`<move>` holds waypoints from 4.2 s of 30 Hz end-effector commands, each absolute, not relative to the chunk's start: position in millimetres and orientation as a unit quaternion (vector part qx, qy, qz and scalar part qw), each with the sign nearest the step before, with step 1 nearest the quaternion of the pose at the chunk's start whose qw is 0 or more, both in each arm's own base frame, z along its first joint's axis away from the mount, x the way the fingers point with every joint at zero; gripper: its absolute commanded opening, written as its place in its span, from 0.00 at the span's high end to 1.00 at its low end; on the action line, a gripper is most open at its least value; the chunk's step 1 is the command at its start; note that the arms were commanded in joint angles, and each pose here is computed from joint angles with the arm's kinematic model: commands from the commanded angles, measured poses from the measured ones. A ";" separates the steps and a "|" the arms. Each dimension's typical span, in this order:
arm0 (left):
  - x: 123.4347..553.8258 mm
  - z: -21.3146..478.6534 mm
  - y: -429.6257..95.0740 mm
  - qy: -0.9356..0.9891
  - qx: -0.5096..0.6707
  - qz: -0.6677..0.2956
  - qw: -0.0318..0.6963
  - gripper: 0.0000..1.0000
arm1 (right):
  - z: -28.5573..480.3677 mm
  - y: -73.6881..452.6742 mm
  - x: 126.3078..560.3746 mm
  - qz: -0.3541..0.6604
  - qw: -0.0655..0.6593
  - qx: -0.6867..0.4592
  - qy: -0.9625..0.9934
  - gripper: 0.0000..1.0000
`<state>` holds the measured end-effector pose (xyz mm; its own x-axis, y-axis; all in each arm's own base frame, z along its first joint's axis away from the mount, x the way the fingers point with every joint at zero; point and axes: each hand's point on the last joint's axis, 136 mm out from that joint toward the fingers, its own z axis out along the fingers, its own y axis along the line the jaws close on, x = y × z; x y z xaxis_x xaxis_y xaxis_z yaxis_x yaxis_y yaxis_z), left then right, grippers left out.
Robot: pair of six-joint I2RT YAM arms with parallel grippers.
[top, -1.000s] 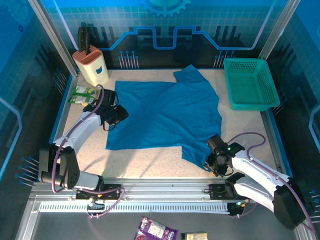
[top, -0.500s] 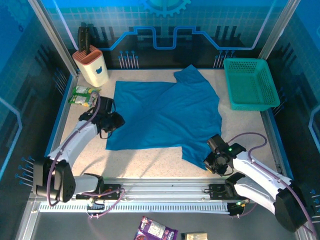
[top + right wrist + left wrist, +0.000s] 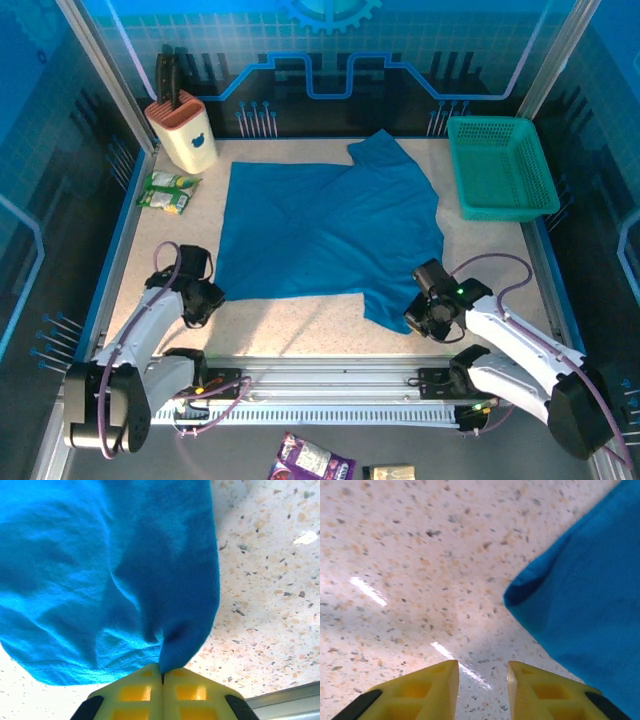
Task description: Fold the inside-out t-shirt
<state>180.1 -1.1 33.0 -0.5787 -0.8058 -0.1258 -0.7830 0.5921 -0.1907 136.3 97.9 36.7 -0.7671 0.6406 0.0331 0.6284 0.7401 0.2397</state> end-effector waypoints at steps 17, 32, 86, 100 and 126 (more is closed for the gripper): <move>216.5 30.1 2.9 0.878 -0.455 -0.105 0.105 0.70 | 49.5 91.4 142.5 0.118 0.041 0.347 0.930 1.00; 217.5 13.2 10.2 0.882 -0.457 -0.079 0.087 0.79 | 54.9 88.4 145.0 0.116 0.050 0.348 0.929 1.00; 314.0 129.1 16.5 0.902 -0.365 -0.118 0.197 1.00 | 208.8 78.3 304.1 0.171 0.308 0.208 0.912 1.00; 371.3 110.7 24.0 0.926 -0.325 -0.090 0.171 0.99 | 197.9 66.7 369.1 0.165 0.300 0.192 0.920 1.00; 361.4 96.9 -10.1 0.946 -0.290 -0.059 0.132 0.66 | 152.7 55.3 410.8 0.099 0.254 0.183 0.944 0.46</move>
